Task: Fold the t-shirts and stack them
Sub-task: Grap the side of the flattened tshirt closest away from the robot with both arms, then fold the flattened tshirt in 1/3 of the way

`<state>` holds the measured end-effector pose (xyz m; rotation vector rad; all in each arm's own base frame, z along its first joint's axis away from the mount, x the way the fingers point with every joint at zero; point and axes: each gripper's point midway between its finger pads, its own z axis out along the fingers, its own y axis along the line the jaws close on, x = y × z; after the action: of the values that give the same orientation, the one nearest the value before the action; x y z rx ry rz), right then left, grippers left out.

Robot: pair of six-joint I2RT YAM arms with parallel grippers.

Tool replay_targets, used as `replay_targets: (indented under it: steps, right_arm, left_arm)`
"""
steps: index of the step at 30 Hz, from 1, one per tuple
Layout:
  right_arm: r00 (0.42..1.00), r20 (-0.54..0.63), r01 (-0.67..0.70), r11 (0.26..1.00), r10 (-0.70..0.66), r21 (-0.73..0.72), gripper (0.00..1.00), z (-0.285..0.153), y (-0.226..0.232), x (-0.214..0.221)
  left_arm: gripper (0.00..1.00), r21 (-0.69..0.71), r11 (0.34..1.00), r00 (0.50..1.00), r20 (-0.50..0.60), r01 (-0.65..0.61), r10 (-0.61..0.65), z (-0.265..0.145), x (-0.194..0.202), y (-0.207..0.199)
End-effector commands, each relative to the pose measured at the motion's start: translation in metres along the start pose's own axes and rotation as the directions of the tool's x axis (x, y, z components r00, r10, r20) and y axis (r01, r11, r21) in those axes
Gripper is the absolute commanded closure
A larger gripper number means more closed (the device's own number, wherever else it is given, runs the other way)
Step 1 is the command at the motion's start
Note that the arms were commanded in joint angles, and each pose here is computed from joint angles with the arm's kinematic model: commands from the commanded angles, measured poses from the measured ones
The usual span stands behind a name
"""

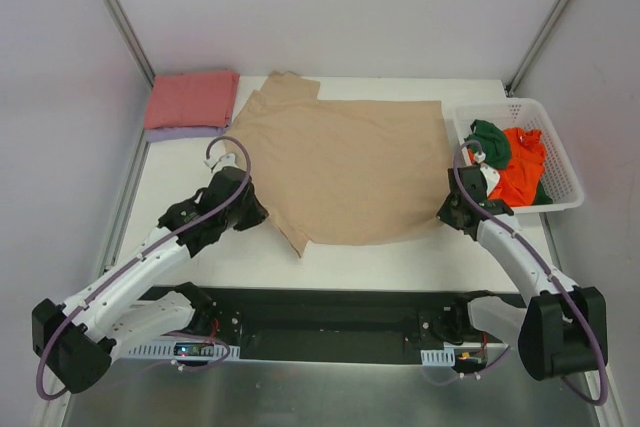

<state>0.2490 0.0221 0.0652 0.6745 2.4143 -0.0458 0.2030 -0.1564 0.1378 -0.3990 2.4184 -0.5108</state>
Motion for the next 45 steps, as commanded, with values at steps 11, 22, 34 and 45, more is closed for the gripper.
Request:
replay_targets:
  steps: [11,22,34,45]
  right_arm:
    - [0.996,0.087,0.016,0.999,-0.012,-0.036,1.00,-0.004,0.039,-0.087]
    - [0.995,0.092,0.037,0.999,-0.036,-0.009,0.99,0.025,0.067,-0.137]
    - [0.994,0.088,0.057,0.996,-0.063,0.072,0.86,0.062,0.083,-0.165]
    - [0.977,0.021,0.214,0.964,-0.214,-0.156,0.21,0.040,0.124,-0.131]
  left_arm:
    - [1.00,0.015,1.000,0.985,0.174,-0.014,0.011,0.021,-0.120,-0.035]
    - [1.00,-0.014,1.000,0.988,0.153,-0.024,0.026,0.077,-0.184,-0.035]
    - [0.56,-0.106,0.994,0.997,0.076,-0.002,0.011,0.168,-0.228,-0.016]
    - [0.01,-0.021,0.999,0.999,0.003,0.033,-0.033,0.138,-0.191,-0.021]
